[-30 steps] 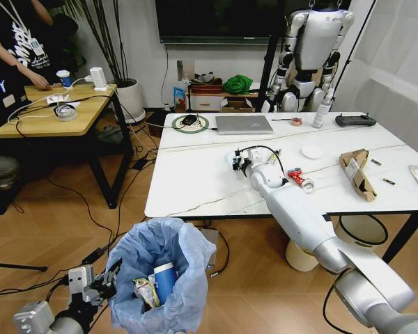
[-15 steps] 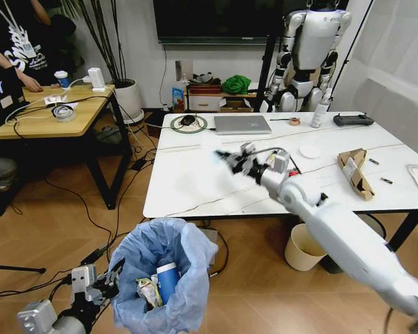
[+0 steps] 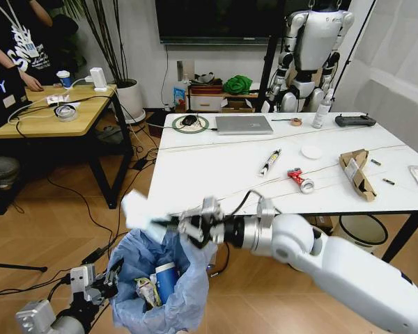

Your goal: Pick up the trash bin and place the trash from the table into it.

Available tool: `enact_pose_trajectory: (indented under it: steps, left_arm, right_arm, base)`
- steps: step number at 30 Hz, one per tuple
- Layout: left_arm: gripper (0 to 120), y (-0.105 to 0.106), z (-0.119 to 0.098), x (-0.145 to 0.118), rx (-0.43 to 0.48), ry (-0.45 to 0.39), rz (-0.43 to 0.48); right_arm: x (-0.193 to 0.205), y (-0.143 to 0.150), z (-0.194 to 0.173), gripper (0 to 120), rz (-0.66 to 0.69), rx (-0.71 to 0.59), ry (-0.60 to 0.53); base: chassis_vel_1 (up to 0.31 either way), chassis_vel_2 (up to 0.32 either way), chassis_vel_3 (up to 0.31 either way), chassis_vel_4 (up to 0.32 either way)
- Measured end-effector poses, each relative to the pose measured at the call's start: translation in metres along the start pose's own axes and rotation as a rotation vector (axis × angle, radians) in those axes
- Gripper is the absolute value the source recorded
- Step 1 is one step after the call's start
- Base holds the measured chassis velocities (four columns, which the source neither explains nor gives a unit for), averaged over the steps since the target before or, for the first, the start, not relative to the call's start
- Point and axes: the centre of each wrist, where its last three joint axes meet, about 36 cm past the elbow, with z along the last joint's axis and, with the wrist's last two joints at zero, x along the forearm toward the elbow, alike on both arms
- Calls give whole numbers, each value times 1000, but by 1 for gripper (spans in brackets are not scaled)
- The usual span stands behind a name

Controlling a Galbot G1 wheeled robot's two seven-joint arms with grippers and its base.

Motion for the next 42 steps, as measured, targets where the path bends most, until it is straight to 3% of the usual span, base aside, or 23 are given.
enact_pose_trajectory:
  steps: [9,13,15,20,34,37,42]
  left_arm:
    - [0,-2,1,-1,10,-5,-1]
    - [0,-2,0,-1,8,-6,0]
    - [0,-2,0,-1,8,-6,-1]
    - [0,-2,0,-2,8,-9,-1]
    - [0,-2,0,-1,7,-8,-3]
    - [0,-2,1,-2,3,-6,-5]
    - [0,-2,4,-4,0,0,0]
  right_arm:
    - [8,8,27,1,17,43,69]
    - [16,3,23,16,41,72,88]
    - [16,3,23,17,42,73,89]
    - [23,5,24,42,56,89,107]
    - [31,14,23,88,86,117,92]
    - [34,9,14,99,147,162,62]
    - [54,-9,-5,100,356,182,16]
  base:
    - [0,0,0,0]
    - [0,0,0,0]
    - [0,0,0,0]
    - [0,0,0,0]
    - [0,0,0,0]
    - [0,0,0,0]
    - [0,0,0,0]
